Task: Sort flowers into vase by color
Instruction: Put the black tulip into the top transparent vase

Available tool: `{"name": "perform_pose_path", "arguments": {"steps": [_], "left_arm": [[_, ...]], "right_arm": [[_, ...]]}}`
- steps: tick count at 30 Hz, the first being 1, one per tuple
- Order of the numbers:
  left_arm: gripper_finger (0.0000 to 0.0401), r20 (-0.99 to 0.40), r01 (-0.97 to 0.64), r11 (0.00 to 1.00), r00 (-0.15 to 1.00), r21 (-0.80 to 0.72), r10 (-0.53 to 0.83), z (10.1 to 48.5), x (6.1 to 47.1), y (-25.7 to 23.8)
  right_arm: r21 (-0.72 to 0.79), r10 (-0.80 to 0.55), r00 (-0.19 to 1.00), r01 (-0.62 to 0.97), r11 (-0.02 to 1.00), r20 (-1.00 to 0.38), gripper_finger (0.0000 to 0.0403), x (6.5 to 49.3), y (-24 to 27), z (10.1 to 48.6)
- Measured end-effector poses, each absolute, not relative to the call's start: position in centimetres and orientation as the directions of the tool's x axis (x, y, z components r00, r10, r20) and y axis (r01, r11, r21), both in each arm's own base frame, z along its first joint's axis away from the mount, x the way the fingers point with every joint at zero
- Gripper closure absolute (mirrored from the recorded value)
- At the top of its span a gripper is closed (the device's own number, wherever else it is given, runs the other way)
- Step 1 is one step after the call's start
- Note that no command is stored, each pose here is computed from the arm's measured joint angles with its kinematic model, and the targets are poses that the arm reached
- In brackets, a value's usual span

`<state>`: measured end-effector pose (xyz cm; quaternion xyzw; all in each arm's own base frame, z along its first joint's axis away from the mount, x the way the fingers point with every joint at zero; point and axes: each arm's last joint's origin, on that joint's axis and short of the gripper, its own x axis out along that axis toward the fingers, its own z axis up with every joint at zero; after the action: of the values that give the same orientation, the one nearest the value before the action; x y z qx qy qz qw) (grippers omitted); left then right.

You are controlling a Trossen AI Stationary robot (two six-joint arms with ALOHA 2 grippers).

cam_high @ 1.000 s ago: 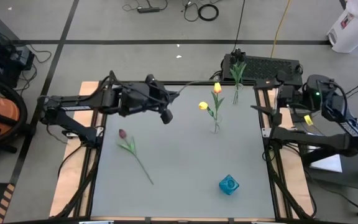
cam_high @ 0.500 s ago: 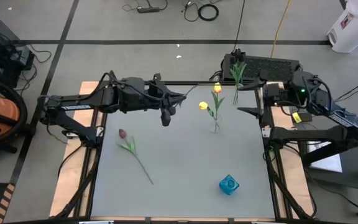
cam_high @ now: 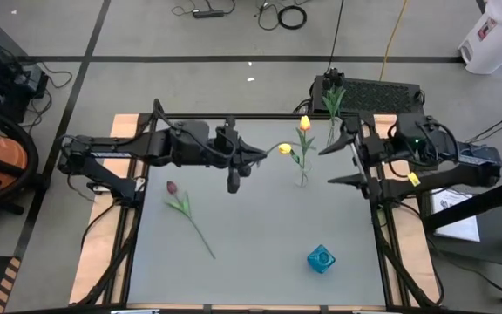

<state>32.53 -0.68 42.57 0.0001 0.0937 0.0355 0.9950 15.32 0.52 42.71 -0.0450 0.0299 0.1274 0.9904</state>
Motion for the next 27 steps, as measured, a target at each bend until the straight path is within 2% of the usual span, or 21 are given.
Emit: {"name": "perform_pose_path", "arguments": {"steps": [6,16,22,27], "left_arm": [[0.0393,-0.131,-0.014,1.000,0.991,-0.001,0.014,42.4,33.7,-1.9],[0.0393,-0.055,0.127,0.992,0.990,-0.024,-0.128,42.2,35.0,-2.7],[0.0393,-0.058,0.127,0.991,0.990,-0.049,-0.130,42.1,35.1,-2.7],[0.0393,-0.062,0.104,0.991,0.992,-0.085,-0.110,42.1,35.1,-2.0]], "right_arm": [[-0.082,0.317,0.948,-0.318,0.944,-0.026,0.0085,17.0,1.7,42.9],[-0.141,0.342,0.937,-0.348,0.927,-0.064,0.0085,19.1,2.5,42.1],[-0.365,0.256,0.963,-0.268,0.892,-0.083,0.0085,18.5,2.7,42.1],[-0.613,0.081,0.980,-0.179,0.769,-0.183,0.0085,18.2,2.9,41.1]]}}
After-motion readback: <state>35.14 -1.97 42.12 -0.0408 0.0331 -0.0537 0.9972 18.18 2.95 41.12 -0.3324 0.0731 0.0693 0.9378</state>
